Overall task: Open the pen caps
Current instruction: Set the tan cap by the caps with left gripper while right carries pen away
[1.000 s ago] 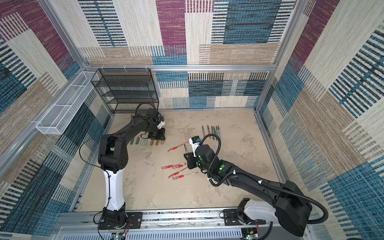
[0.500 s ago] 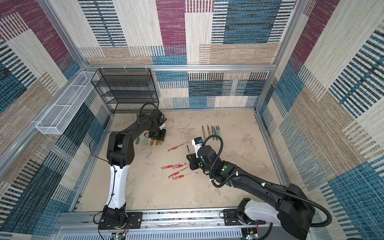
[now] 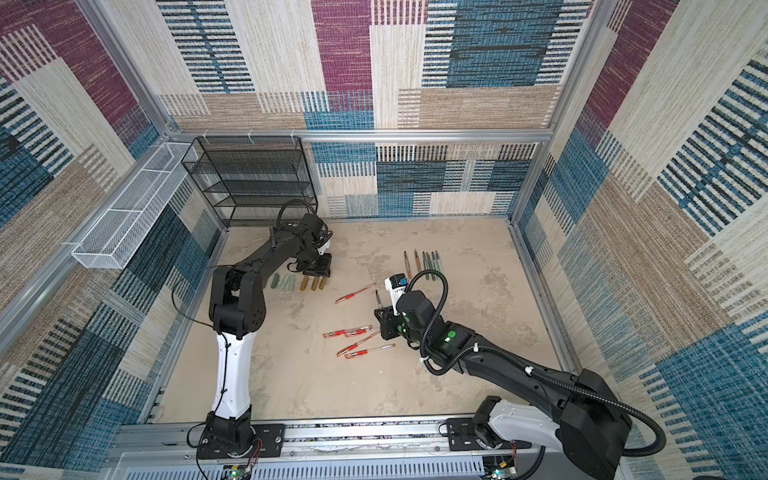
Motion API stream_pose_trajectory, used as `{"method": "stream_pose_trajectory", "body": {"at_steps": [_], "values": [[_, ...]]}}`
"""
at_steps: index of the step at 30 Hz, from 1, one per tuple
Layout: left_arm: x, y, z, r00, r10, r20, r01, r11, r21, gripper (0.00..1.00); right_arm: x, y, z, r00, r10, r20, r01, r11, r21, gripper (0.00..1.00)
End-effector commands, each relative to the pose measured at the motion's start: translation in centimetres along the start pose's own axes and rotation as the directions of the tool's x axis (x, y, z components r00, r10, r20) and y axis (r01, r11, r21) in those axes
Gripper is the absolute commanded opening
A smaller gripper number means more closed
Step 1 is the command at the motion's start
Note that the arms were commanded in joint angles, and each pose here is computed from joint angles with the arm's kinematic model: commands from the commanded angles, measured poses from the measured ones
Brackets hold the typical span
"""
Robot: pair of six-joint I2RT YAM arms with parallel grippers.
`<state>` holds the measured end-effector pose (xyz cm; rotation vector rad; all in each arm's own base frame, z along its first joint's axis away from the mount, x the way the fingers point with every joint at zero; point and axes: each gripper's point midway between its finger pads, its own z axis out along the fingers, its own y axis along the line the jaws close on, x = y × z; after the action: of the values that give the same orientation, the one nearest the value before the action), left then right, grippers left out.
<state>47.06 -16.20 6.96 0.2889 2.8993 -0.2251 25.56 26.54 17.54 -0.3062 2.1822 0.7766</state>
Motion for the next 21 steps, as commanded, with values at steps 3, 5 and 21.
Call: {"method": "stream_pose_trajectory", "body": {"at_steps": [3, 5, 21], "values": [[0.2, -1.1, -3.4, 0.999, 0.009, 0.054, -0.009, 1.0, 0.017, 0.44, -1.5, 0.1, 0.3, 1.0, -0.007, 0.021, 0.007, 1.0, 0.01, 0.0], [0.6, -1.6, -4.7, 0.997, 0.014, 0.077, -0.016, 1.0, 0.027, 0.46, -2.0, -0.2, 0.5, 1.0, -0.009, 0.019, 0.009, 1.0, 0.026, 0.0], [5.8, -1.7, -12.9, 0.948, 0.092, 0.303, -0.105, 0.994, 0.029, 0.76, -6.4, -4.4, 5.0, 0.998, -0.008, -0.061, 0.015, 0.993, 0.114, 0.0]]}}
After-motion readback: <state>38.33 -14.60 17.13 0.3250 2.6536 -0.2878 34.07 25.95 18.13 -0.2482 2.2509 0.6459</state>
